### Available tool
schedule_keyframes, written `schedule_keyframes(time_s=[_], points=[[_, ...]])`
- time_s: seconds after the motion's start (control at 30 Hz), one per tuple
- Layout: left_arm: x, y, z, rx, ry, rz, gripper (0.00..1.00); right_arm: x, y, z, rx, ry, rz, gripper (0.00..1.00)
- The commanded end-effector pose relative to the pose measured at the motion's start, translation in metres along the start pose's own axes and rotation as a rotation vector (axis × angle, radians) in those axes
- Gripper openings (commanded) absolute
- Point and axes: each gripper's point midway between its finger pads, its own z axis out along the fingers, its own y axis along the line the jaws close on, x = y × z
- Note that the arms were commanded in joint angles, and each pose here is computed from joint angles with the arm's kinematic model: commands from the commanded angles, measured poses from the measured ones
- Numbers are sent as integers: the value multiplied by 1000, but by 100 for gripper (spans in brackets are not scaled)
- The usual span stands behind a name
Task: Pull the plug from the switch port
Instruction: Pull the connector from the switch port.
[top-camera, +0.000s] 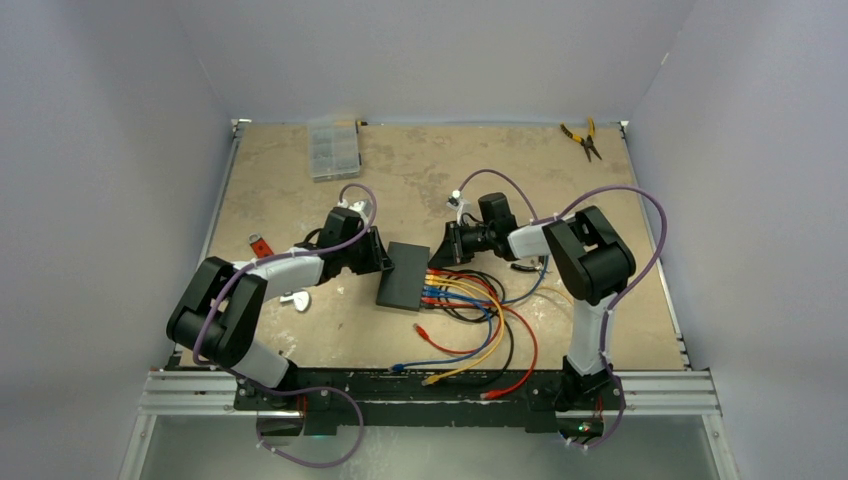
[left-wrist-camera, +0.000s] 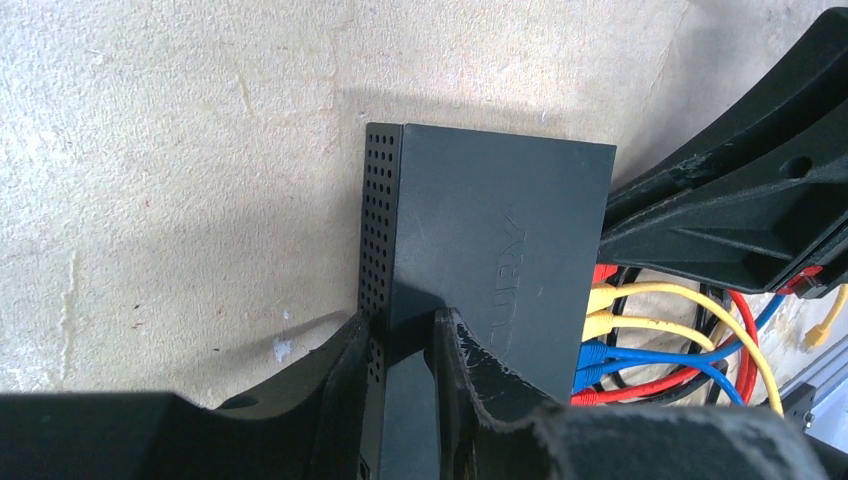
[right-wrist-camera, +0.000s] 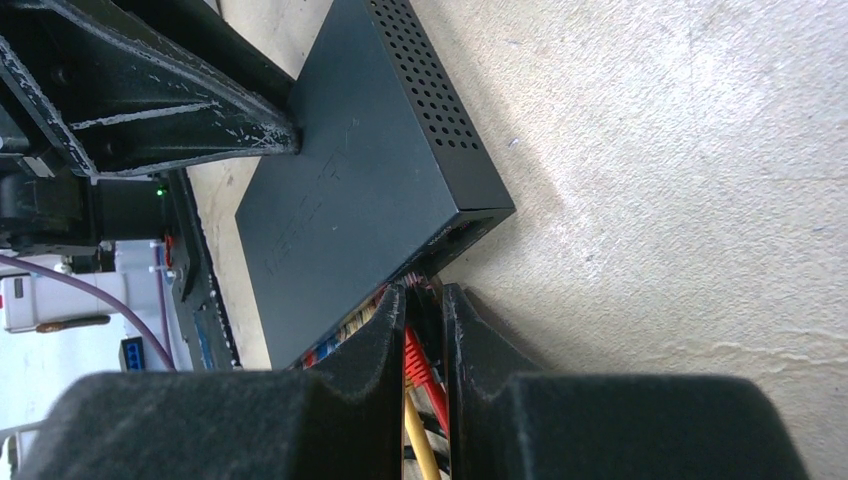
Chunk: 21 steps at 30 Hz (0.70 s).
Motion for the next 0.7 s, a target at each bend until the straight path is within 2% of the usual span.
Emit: schedule_keyframes(time_s=[0.0, 0.67], points=[[35, 65, 1, -273, 85, -9, 22, 73, -47, -13, 232, 167, 180, 0], [32, 66, -1, -284, 82, 6, 19, 60, -40, -30, 256, 131, 168, 0]])
